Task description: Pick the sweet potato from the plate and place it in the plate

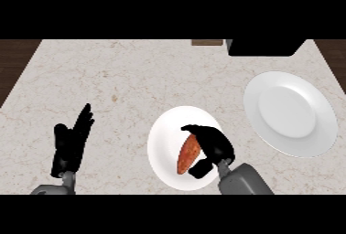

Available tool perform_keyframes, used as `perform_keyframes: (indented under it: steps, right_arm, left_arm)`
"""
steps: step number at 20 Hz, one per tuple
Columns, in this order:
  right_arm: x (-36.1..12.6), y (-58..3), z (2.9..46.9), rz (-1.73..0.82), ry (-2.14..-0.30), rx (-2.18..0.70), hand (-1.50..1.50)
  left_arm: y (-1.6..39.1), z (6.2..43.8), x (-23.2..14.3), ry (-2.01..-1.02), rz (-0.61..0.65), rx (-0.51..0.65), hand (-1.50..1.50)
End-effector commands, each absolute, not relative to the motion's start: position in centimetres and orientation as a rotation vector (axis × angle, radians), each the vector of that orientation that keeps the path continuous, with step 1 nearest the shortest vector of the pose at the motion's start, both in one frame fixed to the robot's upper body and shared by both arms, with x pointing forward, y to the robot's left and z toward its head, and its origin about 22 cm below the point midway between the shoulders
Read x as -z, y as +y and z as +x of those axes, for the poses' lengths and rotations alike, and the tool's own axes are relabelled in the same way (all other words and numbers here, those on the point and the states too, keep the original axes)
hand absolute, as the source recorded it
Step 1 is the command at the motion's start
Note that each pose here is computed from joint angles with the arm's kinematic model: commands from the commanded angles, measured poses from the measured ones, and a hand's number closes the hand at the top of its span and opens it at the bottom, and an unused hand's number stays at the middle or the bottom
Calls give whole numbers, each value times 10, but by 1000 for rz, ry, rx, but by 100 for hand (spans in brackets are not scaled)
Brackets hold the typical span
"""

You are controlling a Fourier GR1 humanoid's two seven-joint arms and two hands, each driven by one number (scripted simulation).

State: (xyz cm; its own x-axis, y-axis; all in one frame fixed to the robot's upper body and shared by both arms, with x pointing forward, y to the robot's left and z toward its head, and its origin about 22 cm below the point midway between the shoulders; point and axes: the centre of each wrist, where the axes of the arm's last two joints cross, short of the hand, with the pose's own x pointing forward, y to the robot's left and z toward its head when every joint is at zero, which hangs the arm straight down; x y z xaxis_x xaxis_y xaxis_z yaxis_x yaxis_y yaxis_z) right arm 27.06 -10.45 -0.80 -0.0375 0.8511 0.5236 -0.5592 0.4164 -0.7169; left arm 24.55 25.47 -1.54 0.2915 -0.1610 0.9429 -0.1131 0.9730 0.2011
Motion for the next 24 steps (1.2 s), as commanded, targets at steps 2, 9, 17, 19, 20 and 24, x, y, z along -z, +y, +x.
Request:
perform_keyframes:
  steps: [2, 9, 17, 19, 20, 24]
  right_arm:
    - [8, -96, 263, -355, -1187, -1217, 150]
    - [26, -107, 276, -475, -1248, -1202, 150]
    - [10, -181, 287, -566, -1344, -1350, 150]
    - [8, -196, 278, -696, -1423, -1261, 150]
    - [-8, -199, 281, -723, -1444, -1228, 150]
    - [-38, -218, 276, -773, -1592, -1142, 150]
  left_arm:
    - [242, 275, 11, -1299, 231, 21, 0]
    - [247, 254, 13, -1287, 238, 35, 0]
    - [251, 264, 14, -1293, 258, 52, 0]
    - [260, 253, 9, -1268, 245, 33, 0]
    - [241, 249, 7, -1285, 245, 21, 0]
    - [252, 245, 13, -1288, 262, 27, 0]
